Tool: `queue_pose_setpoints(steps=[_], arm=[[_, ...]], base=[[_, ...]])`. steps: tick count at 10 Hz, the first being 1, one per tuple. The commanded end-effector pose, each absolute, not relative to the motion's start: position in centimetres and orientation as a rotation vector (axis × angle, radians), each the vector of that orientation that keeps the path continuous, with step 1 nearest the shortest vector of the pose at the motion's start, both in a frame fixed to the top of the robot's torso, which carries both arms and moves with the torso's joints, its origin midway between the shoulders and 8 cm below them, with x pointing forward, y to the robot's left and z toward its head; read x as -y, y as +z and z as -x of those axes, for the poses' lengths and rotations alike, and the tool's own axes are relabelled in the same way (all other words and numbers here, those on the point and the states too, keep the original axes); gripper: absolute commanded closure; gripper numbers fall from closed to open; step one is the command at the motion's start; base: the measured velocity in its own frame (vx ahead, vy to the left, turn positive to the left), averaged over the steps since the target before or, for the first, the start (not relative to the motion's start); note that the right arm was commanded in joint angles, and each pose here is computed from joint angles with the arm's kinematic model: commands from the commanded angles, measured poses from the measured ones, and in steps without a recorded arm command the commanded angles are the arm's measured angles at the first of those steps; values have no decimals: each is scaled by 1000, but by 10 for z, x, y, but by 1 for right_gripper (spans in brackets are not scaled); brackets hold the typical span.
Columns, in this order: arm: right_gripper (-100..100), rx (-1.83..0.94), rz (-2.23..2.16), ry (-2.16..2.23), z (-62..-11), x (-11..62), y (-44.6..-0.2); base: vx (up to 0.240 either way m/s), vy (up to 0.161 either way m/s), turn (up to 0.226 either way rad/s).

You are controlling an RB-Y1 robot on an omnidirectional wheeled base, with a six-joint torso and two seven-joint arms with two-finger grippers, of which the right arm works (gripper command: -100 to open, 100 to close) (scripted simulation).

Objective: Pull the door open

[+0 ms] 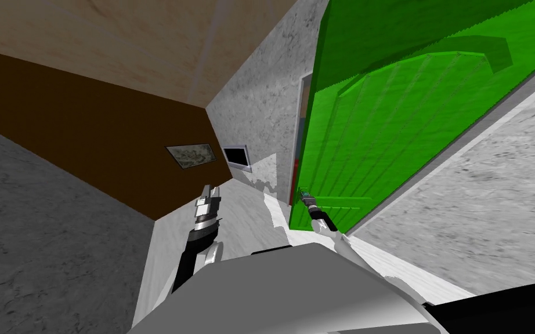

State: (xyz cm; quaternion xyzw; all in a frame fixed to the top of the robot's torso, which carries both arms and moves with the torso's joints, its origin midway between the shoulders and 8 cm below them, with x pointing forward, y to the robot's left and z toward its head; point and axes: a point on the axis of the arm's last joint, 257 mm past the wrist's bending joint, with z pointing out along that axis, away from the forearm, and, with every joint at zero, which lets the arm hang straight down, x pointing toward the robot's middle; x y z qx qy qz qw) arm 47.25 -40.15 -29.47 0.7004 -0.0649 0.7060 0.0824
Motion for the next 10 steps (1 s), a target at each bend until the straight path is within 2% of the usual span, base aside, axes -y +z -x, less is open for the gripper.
queue_pose_setpoints(steps=[1,7,10], arm=[[100,190,-2110,2117,-468,401,-297],[100,165,-2148,2151,-453,405,-296],[100,142,-2164,2155,-449,401,-298]], base=[[-238,-75,209],[-210,-82,190],[-147,-32,104]])
